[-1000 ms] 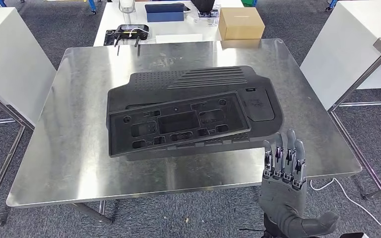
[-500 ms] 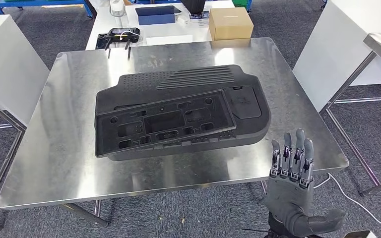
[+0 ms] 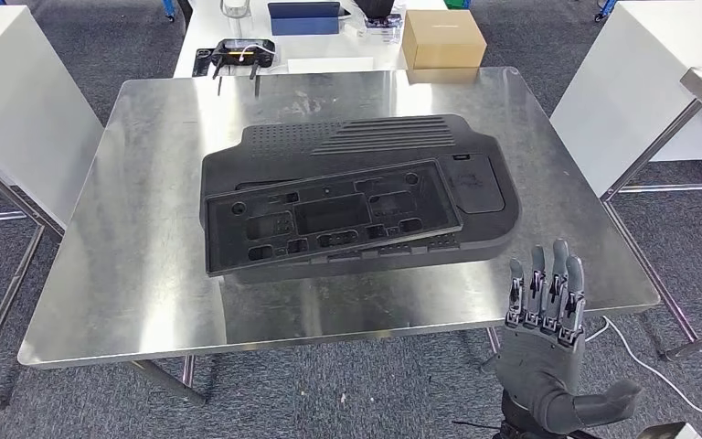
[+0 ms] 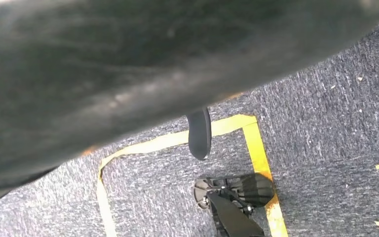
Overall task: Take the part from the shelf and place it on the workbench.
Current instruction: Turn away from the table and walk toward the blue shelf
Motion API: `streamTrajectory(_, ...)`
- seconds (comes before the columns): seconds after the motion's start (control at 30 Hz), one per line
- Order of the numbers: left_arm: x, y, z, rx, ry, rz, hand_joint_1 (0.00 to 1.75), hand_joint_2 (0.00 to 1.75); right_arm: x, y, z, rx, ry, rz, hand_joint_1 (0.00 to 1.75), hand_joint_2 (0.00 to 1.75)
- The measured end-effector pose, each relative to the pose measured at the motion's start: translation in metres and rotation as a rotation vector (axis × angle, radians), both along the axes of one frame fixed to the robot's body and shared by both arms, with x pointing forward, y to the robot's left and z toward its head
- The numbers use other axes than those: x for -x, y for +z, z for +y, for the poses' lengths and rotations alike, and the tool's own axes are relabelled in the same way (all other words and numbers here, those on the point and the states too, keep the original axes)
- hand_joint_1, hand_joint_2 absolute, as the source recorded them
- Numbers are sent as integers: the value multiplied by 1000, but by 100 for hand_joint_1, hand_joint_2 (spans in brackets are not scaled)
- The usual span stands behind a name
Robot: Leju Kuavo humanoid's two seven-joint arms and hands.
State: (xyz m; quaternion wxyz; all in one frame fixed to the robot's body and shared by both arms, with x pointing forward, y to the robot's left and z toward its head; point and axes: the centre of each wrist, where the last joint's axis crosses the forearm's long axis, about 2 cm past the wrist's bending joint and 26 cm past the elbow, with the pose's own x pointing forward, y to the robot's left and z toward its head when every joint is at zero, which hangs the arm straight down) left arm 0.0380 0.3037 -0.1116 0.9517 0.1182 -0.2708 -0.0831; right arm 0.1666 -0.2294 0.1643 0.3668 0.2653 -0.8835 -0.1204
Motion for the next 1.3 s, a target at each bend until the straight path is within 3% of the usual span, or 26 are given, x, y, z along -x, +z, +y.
streamTrajectory(1.3, -3, 0, -6, -20, 15, -24, 0, 0, 0, -6, -8, -5, -77, 40, 0, 0)
